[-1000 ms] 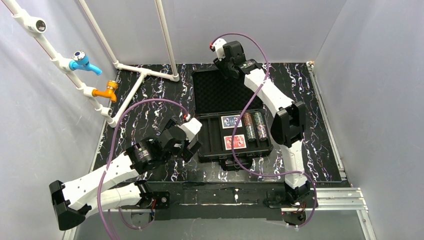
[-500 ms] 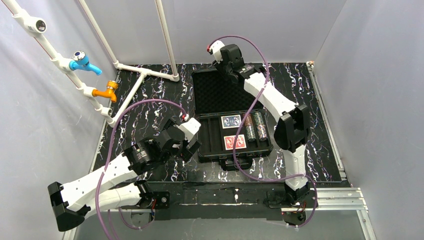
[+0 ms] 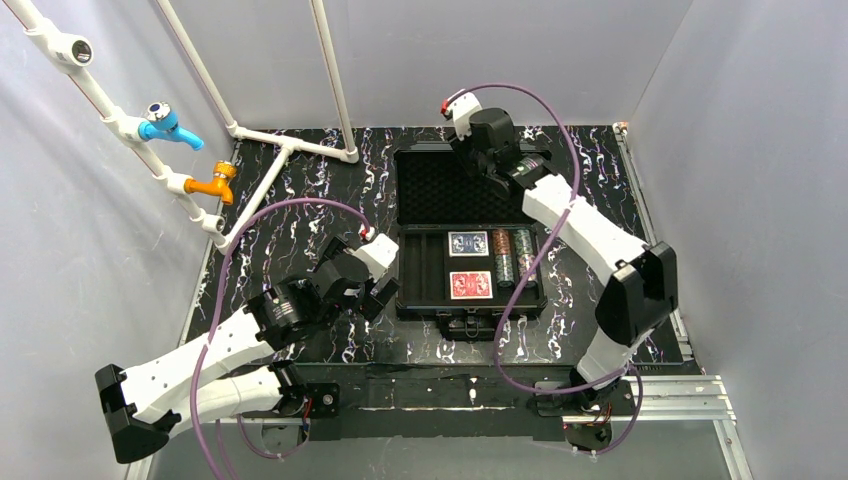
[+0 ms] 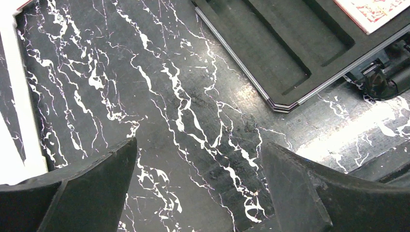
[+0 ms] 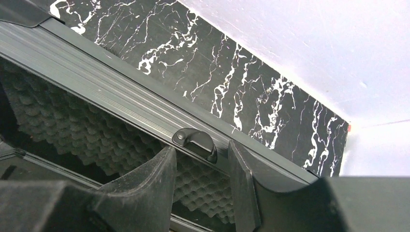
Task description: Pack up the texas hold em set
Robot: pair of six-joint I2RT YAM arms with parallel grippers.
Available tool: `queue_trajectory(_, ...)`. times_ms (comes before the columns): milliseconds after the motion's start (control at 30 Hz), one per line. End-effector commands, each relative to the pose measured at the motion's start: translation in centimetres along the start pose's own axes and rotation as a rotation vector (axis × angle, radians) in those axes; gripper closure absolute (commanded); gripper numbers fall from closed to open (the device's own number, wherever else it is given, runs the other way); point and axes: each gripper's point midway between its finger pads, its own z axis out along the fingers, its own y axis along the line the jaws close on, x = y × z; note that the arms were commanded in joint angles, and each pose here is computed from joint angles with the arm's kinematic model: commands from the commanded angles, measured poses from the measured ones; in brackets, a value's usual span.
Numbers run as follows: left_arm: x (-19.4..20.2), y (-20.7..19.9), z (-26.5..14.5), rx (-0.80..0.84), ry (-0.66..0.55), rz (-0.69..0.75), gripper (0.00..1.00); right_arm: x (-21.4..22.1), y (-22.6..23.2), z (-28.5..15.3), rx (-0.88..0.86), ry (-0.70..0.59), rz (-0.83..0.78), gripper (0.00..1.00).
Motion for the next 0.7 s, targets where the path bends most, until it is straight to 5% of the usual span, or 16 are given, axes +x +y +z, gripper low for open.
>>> queue_trajectory(0,0.9,1.0,-0.2,-0.056,0.019,0.001,0.01,0.7,-0.2,-2.8,0.001,-0.018,0.207,0.52)
queue_trajectory(667,1.1,2.4,-0.2,-0.147,0.021,-0.03,0.01,9.0,3.0,-9.6,-0.036,0.083,0.286,0.52)
